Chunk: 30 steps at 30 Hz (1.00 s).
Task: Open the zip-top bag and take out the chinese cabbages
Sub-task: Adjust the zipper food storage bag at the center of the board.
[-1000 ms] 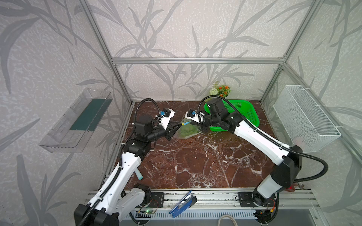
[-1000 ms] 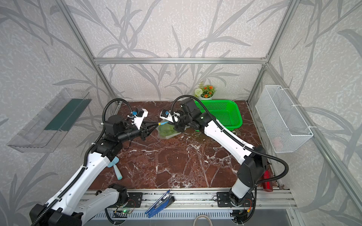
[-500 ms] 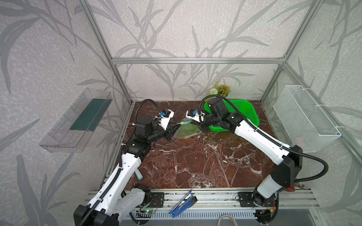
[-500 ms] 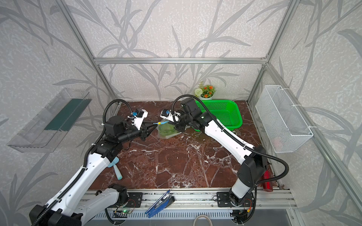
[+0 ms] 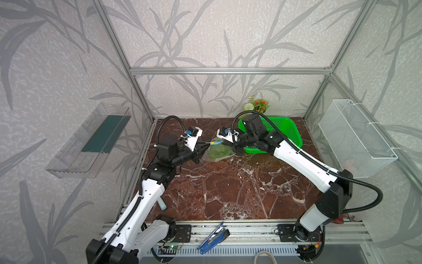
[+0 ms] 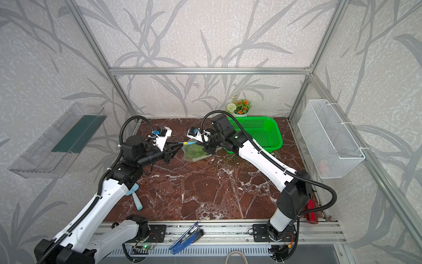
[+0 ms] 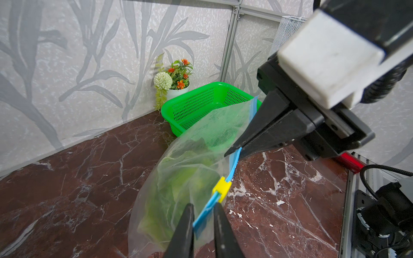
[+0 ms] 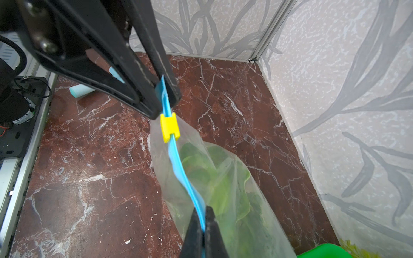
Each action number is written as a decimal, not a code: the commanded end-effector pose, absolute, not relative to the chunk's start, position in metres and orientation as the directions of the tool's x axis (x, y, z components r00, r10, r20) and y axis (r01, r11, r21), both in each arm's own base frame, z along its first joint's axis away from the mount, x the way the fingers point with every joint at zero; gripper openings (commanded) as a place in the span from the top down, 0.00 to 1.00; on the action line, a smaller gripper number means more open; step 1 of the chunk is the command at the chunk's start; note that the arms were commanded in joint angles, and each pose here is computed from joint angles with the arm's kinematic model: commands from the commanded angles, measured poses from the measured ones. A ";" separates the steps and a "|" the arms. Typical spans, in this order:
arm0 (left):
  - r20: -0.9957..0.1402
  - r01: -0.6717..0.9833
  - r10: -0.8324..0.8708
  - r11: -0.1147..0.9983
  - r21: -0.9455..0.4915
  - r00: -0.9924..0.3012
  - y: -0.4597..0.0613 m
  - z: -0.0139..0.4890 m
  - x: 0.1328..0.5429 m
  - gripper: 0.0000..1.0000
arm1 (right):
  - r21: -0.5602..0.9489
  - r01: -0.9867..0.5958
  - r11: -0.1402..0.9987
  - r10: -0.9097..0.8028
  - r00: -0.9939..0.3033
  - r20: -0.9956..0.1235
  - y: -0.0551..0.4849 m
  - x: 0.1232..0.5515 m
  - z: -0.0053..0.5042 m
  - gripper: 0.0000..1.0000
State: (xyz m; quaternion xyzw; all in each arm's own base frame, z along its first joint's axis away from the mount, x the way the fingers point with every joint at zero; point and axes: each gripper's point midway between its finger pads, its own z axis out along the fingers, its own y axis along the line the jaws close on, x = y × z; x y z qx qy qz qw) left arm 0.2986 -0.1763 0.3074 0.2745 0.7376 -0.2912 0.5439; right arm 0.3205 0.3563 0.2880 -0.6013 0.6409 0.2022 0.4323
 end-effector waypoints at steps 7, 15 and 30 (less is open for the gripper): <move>-0.969 0.746 0.055 0.649 -0.150 -0.242 -0.182 0.312 0.299 1.00 | -0.255 -0.948 0.190 -0.542 0.115 -0.832 0.356 0.310 0.313 1.00; -0.976 0.798 0.026 0.581 -0.160 -0.214 -0.192 0.322 0.291 1.00 | -0.232 -0.954 0.189 -0.530 0.100 -0.842 0.357 0.308 0.316 1.00; -0.968 0.784 0.068 0.602 -0.153 -0.241 -0.189 0.314 0.291 1.00 | -0.232 -0.954 0.189 -0.520 0.104 -0.848 0.358 0.307 0.319 1.00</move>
